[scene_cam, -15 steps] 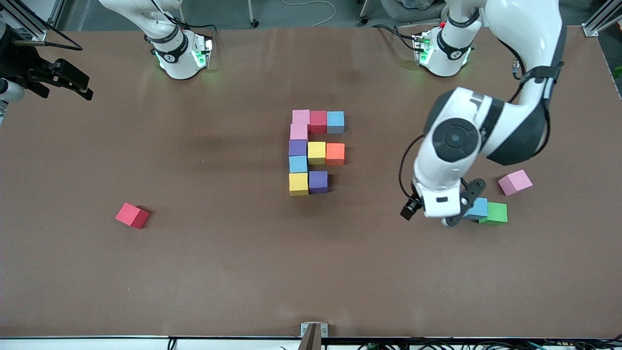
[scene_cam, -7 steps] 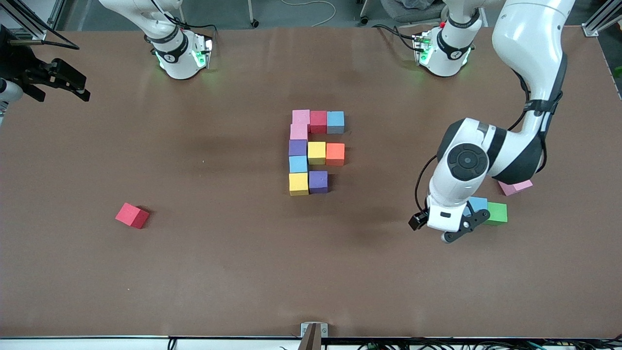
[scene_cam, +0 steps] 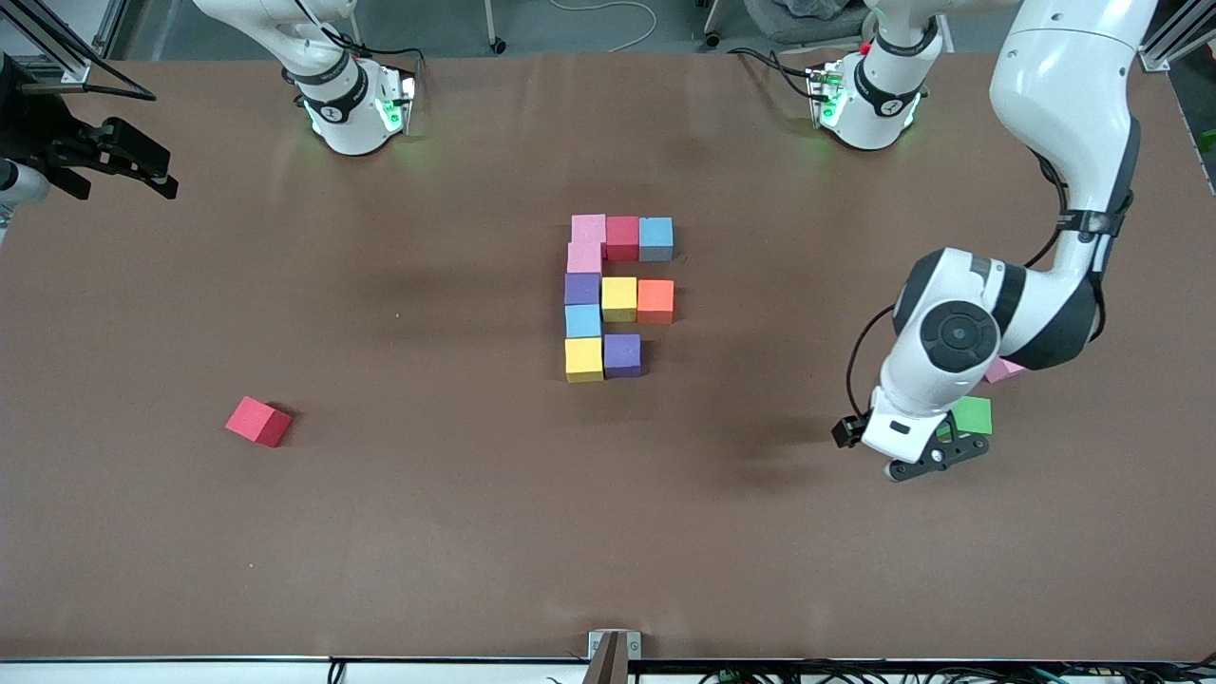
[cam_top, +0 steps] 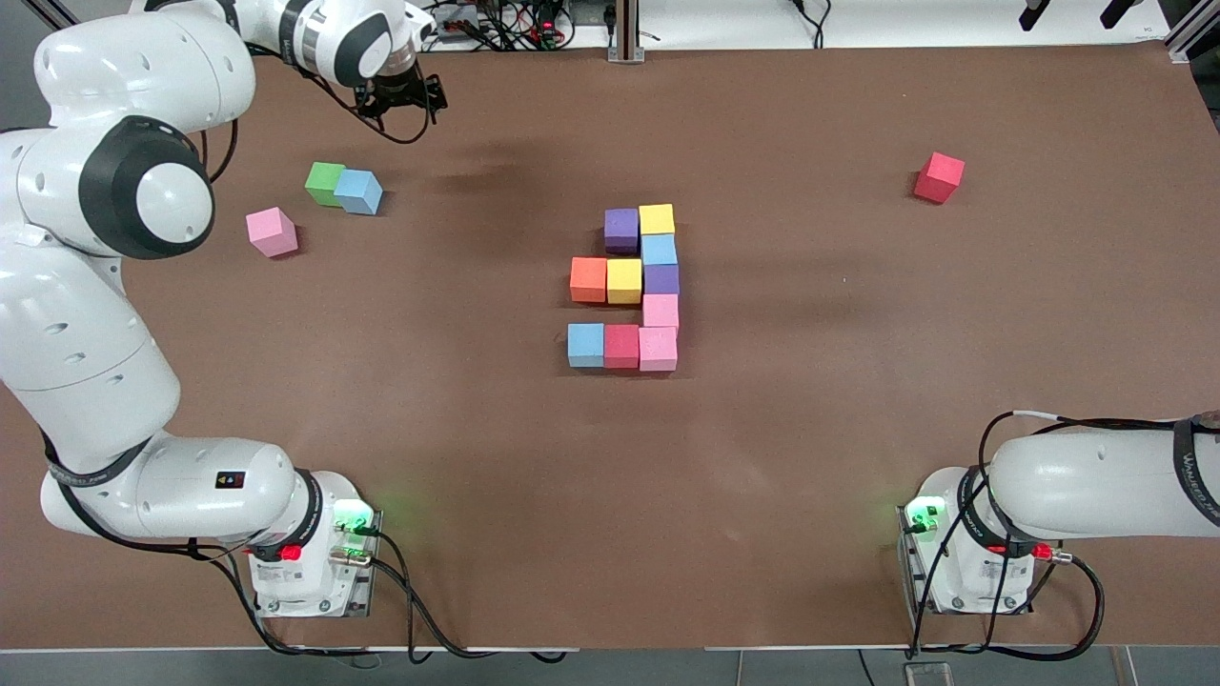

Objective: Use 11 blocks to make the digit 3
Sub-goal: 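Move the left gripper over the green block beside light blue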

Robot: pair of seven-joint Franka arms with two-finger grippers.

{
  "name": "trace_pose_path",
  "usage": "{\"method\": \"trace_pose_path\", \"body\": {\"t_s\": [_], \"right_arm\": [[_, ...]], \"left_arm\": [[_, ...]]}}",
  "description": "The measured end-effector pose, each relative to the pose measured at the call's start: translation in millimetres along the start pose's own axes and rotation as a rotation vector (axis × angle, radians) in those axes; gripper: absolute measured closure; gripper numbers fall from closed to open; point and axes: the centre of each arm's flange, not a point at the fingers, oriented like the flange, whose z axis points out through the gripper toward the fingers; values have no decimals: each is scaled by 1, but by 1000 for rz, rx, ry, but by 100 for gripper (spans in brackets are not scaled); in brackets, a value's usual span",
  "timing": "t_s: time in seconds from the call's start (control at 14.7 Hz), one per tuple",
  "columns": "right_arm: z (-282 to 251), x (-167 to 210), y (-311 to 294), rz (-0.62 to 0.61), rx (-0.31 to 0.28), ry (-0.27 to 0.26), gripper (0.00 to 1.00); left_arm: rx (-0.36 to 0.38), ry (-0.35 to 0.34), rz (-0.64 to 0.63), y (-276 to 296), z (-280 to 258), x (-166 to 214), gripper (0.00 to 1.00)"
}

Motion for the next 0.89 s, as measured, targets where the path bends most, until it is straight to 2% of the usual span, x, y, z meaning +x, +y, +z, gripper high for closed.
{"method": "trace_pose_path", "body": {"t_s": [0.2,0.48,0.68,0.89], "right_arm": [[-1,1,0,-3,1,10,0],[-6,7,0,-28,0,62,0],[-6,7,1,-50,-4,64,0],[-1,6,3,-47,-6,43,0]], "left_arm": [[-28,13,137,-30,29,6,0],[-33,13,269,-54,44,9,0],[-30,13,393,-76,48,16,0],[-38,8,491,-103,52,22,0]]}}
